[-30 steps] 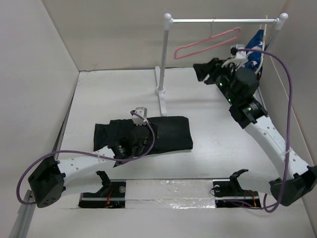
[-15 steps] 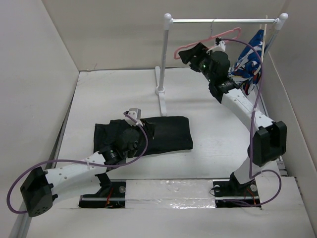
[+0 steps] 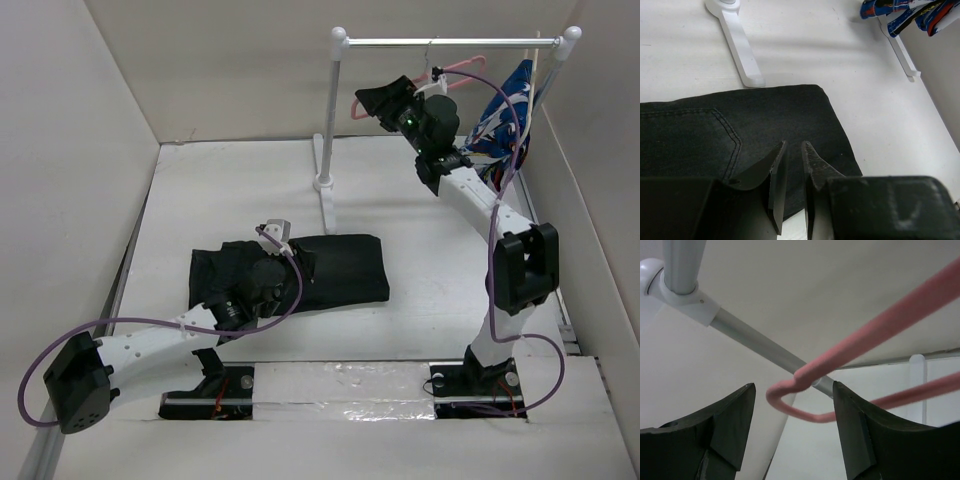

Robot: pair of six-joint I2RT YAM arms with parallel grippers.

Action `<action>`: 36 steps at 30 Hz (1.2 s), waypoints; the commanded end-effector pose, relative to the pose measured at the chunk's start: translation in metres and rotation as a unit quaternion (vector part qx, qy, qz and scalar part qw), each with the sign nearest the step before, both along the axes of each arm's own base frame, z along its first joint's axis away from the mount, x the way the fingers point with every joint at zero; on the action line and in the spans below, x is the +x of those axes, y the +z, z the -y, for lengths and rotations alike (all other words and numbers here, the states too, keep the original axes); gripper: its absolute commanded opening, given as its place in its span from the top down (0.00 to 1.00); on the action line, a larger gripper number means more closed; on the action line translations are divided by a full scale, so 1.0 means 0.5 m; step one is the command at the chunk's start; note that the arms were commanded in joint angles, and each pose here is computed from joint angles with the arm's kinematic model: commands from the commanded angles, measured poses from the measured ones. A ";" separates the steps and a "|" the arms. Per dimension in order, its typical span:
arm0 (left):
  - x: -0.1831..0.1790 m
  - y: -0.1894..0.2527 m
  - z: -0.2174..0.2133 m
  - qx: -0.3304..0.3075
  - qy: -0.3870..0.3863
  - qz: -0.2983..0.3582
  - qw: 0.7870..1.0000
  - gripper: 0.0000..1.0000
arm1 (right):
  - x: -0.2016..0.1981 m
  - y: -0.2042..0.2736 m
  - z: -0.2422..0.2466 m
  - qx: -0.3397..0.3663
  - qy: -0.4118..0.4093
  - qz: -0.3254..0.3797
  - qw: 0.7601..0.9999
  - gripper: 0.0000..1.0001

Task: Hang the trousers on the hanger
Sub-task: Pick up the hanger from the clothesline.

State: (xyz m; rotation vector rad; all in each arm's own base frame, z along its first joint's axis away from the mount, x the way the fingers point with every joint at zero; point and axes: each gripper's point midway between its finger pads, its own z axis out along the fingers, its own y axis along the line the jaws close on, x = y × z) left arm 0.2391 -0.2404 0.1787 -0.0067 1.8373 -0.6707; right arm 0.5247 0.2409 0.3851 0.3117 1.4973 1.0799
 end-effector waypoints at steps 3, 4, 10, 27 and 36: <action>-0.001 0.025 0.016 -0.021 -0.016 0.015 1.000 0.85 | 0.009 0.098 -0.011 0.028 0.037 0.075 0.996 0.36; 0.000 0.024 0.017 -0.019 -0.016 0.015 1.000 0.85 | 0.010 0.096 -0.012 0.028 0.037 0.075 0.996 0.36; 0.005 0.016 0.017 -0.010 -0.009 0.010 1.000 0.85 | 0.006 0.097 -0.015 0.037 0.044 0.078 0.995 0.50; 0.007 0.015 0.016 -0.009 -0.007 0.010 1.000 0.85 | -0.080 0.127 0.037 0.017 0.060 0.112 0.992 0.87; 0.011 0.017 0.002 -0.004 0.010 0.013 1.000 0.81 | -0.150 0.123 0.040 0.008 0.118 0.131 0.984 0.88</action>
